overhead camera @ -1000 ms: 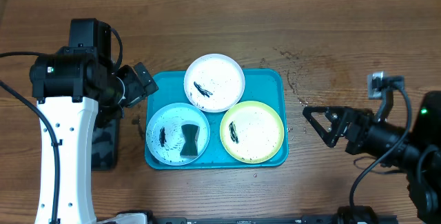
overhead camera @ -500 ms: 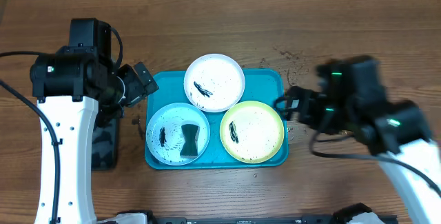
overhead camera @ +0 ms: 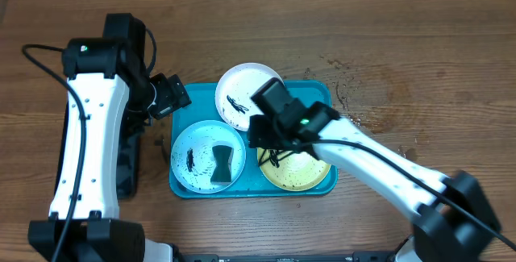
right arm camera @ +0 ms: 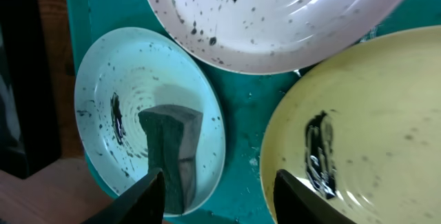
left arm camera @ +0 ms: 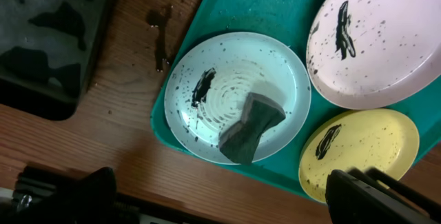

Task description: Clean dirty plates on tray and stack at the side

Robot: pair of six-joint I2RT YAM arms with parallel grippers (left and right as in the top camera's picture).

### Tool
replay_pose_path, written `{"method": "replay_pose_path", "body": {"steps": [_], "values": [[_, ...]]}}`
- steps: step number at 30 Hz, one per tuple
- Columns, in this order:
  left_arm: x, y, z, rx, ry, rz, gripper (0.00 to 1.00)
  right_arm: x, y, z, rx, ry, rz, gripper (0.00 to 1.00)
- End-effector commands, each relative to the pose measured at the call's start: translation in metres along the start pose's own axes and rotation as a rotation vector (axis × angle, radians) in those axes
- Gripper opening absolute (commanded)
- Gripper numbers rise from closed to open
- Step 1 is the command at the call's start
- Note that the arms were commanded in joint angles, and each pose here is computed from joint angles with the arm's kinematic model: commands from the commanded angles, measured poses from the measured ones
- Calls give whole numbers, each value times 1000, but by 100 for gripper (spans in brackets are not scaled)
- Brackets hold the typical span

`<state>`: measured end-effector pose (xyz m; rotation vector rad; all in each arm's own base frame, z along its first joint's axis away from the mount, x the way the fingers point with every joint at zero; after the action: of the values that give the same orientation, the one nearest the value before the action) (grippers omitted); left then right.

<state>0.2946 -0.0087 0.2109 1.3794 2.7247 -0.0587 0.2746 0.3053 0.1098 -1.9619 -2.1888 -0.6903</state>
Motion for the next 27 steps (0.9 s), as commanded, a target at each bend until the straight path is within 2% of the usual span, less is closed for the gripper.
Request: {"method": "replay_pose_path", "body": {"steps": [1, 10, 19, 27], "values": [[0, 1, 13, 44, 27, 21, 97, 10, -2, 22, 10, 19, -9, 52], [-1, 4, 17, 47, 32, 21, 98, 11, -11, 42, 34, 2, -35, 37], [-1, 4, 17, 49, 34, 21, 99, 9, -18, 52, 17, -62, -68, 38], [0, 3, 17, 51, 35, 21, 99, -2, -30, 75, 76, -98, -54, 38]]}}
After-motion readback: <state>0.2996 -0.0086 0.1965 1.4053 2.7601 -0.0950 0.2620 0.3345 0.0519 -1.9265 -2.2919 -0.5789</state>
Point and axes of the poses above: each gripper's point midway between its finger pads, its own z axis out along the fingers, its own x axis along the line the jaws close on, y = z × x, the point moved 1 cm from there along -z, back along the fingers, and after that the axes turned 6 degrees about -z, right-handed, at the moved point
